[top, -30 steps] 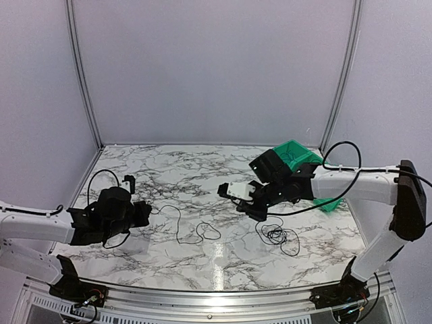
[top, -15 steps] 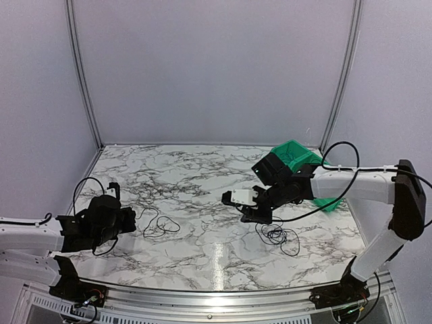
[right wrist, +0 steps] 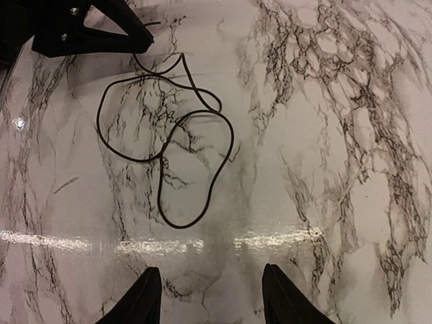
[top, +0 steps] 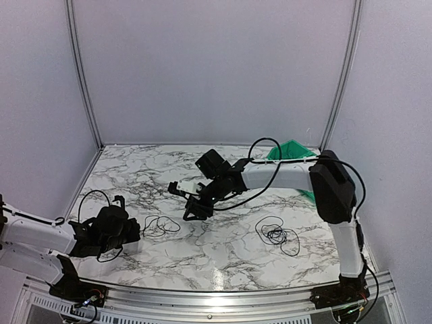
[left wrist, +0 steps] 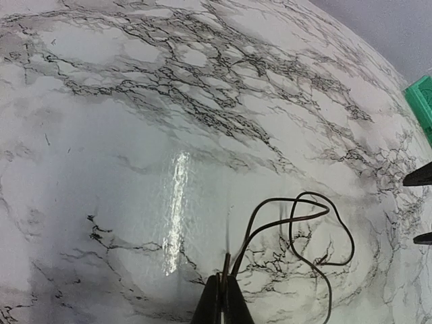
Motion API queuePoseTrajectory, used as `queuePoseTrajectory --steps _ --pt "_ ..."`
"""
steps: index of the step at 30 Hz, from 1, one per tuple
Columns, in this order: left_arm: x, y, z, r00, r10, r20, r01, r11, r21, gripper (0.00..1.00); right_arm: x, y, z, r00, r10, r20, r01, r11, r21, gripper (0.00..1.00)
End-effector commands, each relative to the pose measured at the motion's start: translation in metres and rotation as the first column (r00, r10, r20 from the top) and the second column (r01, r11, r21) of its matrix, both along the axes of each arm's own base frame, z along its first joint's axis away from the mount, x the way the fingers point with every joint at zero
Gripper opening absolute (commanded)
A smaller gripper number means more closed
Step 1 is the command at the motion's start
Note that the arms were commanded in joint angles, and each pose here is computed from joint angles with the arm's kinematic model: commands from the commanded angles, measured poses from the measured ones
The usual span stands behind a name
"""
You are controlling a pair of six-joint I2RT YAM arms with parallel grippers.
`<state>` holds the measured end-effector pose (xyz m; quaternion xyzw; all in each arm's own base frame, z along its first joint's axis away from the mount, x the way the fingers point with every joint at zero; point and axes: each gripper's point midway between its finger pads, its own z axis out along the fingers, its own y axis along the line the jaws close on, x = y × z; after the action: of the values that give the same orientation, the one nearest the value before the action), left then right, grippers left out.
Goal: Untangle the cables
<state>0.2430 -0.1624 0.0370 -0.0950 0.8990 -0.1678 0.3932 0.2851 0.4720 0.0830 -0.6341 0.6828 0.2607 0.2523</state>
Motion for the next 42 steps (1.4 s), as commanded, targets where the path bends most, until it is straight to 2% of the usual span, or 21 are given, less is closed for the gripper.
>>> queuePoseTrajectory --steps 1,6,12,14,15,17,18,19,24,28,32,39,42 --pt "0.0 0.001 0.001 1.0 0.013 0.013 -0.013 0.999 -0.033 0.0 -0.007 0.033 -0.01 0.994 0.026 -0.106 -0.022 0.999 0.04 0.53" --pt "-0.001 0.0 -0.001 1.0 0.007 0.005 -0.007 0.999 -0.033 0.0 -0.003 0.059 -0.019 0.991 0.029 -0.132 -0.019 0.997 0.074 0.55" --pt "-0.001 0.0 -0.001 1.0 0.006 0.005 -0.006 0.999 -0.035 0.0 0.005 0.077 -0.048 0.986 -0.017 -0.167 0.027 0.998 0.056 0.54" --pt "0.0 -0.001 0.0 1.0 0.003 0.011 -0.003 0.999 -0.038 0.0 0.005 0.079 -0.058 0.982 -0.027 -0.188 0.036 0.998 0.045 0.44" --pt "0.0 -0.001 0.001 1.0 0.003 0.014 -0.002 0.999 -0.037 0.0 0.004 0.079 -0.061 0.98 -0.034 -0.197 0.042 0.998 0.037 0.35" --pt "0.002 -0.001 0.007 0.999 0.0 0.033 0.001 0.999 -0.037 0.0 0.004 0.074 -0.063 0.981 -0.04 -0.192 0.044 0.999 0.017 0.08" --pt "0.003 -0.001 0.011 0.999 -0.004 0.047 0.005 0.999 -0.035 0.0 0.006 0.068 -0.061 0.982 -0.052 -0.182 0.052 0.999 0.0 0.0" --pt "0.004 0.0 0.016 0.998 -0.003 0.064 0.005 1.0 -0.026 0.0 0.013 0.061 -0.052 0.985 -0.072 -0.157 0.073 0.997 -0.005 0.0" --pt "0.004 0.023 0.033 0.991 0.079 0.107 -0.08 0.997 0.005 0.0 0.057 -0.016 -0.015 0.966 -0.223 -0.13 0.222 0.975 -0.021 0.0" --pt "0.0 0.04 0.04 0.982 0.137 0.131 -0.139 0.99 0.003 0.0 0.108 -0.101 0.013 0.918 -0.392 -0.051 0.391 0.92 -0.031 0.0" --pt "-0.003 0.051 0.044 0.973 0.177 0.146 -0.181 0.984 0.009 0.0 0.151 -0.184 0.036 0.828 -0.559 0.046 0.561 0.828 -0.025 0.0" --pt "-0.006 0.066 0.049 0.962 0.219 0.165 -0.226 0.974 0.028 0.0 0.204 -0.309 0.073 0.61 -0.759 0.227 0.777 0.629 0.015 0.0" --pt "-0.003 0.053 0.054 0.969 0.172 0.178 -0.173 0.985 -0.012 0.0 0.208 -0.331 0.085 0.584 -0.782 0.216 0.796 0.605 0.036 0.0"
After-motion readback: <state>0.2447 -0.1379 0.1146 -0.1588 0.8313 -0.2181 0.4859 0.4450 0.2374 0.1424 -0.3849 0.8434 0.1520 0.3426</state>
